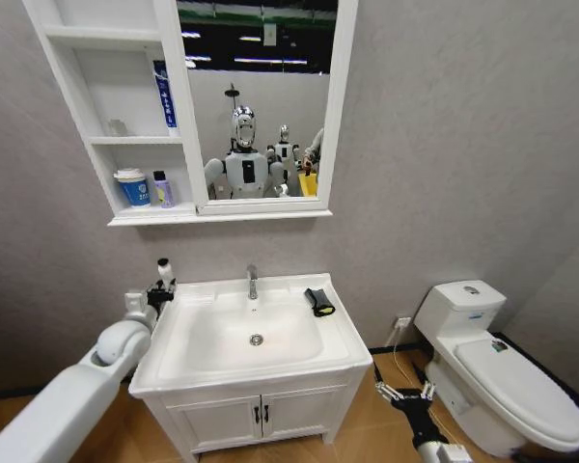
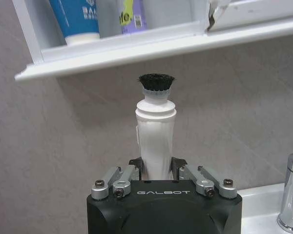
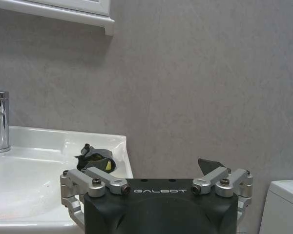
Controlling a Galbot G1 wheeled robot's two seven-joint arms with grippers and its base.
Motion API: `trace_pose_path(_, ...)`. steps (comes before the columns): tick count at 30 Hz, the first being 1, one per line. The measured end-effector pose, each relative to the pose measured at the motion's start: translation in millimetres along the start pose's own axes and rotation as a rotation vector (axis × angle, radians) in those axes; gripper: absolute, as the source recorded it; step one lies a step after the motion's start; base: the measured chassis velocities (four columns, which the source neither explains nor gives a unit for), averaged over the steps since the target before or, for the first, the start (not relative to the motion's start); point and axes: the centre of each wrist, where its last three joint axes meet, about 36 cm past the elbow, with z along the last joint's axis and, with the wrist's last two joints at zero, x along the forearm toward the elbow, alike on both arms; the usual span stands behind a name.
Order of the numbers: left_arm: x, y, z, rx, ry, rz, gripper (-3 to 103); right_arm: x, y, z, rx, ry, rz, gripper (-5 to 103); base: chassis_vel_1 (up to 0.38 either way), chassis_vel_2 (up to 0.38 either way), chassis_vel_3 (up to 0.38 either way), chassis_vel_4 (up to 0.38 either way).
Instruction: Move facial cleanser and shampoo from washbasin to cabinet, then wipe washbasin with towel.
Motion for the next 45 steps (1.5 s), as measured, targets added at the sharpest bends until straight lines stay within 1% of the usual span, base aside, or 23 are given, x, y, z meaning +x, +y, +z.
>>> trace_pose_path(3,12.4,8.5,-37.9,0.012,0.03,-0.007,30,1.1,-0.6,0.2,0.0,-0.005,0.002,100,0.0,0.0,0.0,0.0)
trace_pose_path(4,12.4,8.5,-37.9,0.012,0.03,-0.007,30,1.1,-0.6,0.2,0.0,-0.005,0.002,100,0.0,0.0,0.0,0.0)
trace_pose_path(5,15.8,14.0,-48.5,0.01,0.035,-0.009,30,1.2,-0.8,0.2,0.0,-0.006,0.001,100,0.0,0.0,0.0,0.0)
trace_pose_path(6,15.8,14.0,-48.5,0.01,0.035,-0.009,30,1.2,-0.8,0.2,0.0,-0.006,0.001,100,0.0,0.0,0.0,0.0)
trace_pose_path(7,19.7,20.5,-60.4,0.003,0.04,-0.012,30,1.2,-1.4,0.3,0.001,-0.008,-0.001,100,0.0,0.0,0.0,0.0)
trace_pose_path(9,27.3,28.0,-81.9,0.007,0.05,-0.001,30,2.0,-2.2,1.0,0.002,-0.01,-0.002,100,0.0,0.0,0.0,0.0)
trace_pose_path(10,27.3,28.0,-81.9,0.007,0.05,-0.001,30,2.0,-2.2,1.0,0.002,-0.01,-0.002,100,0.0,0.0,0.0,0.0)
trace_pose_path(12,33.2,34.8,-105.2,0.015,0.025,0.008,30,2.2,-2.8,0.9,0.003,-0.011,-0.004,100,0.0,0.0,0.0,0.0)
trace_pose_path(13,33.2,34.8,-105.2,0.015,0.025,0.008,30,2.2,-2.8,0.9,0.003,-0.011,-0.004,100,0.0,0.0,0.0,0.0)
trace_pose_path(15,35.3,40.3,-125.1,0.031,0.002,0.015,30,0.5,-2.0,0.3,0.002,-0.015,-0.011,100,0.0,0.0,0.0,0.0)
trace_pose_path(16,35.3,40.3,-125.1,0.031,0.002,0.015,30,0.5,-2.0,0.3,0.002,-0.015,-0.011,100,0.0,0.0,0.0,0.0)
trace_pose_path(19,33.0,49.7,-147.8,0.053,-0.024,0.011,30,-2.2,-0.5,-1.7,0.001,-0.02,-0.02,100,0.0,0.0,0.0,0.0)
trace_pose_path(23,31.8,54.6,-158.5,0.071,-0.036,0.012,30,-3.7,-0.7,-2.1,0.002,-0.021,-0.024,100,0.0,0.0,0.0,0.0)
trace_pose_path(25,31.3,57.5,-169.5,0.095,-0.048,0.026,30,-4.8,-1.4,-2.1,0.005,-0.02,-0.028,100,0.0,0.0,0.0,0.0)
trace_pose_path(26,31.3,57.5,-169.5,0.095,-0.048,0.026,30,-4.8,-1.4,-2.1,0.005,-0.02,-0.028,100,0.0,0.0,0.0,0.0)
trace_pose_path(28,25.8,54.6,-181.6,0.114,-0.052,0.052,30,-5.1,-1.5,-2.3,0.006,-0.02,-0.03,100,0.0,0.0,0.0,0.0)
trace_pose_path(35,4.3,43.9,-196.9,0.12,-0.039,0.091,30,-2.2,-1.9,-2.4,0.004,-0.017,-0.023,100,0.0,0.0,0.0,0.0)
trace_pose_path(41,-10.6,41.6,-213.0,0.122,-0.048,0.101,30,-0.2,-2.9,-0.1,0.004,-0.015,-0.017,100,0.0,0.0,0.0,0.0)
trace_pose_path(45,-23.2,37.8,-228.1,0.141,-0.051,0.106,30,0.5,-2.7,2.1,0.001,-0.013,-0.012,100,0.0,0.0,0.0,0.0)
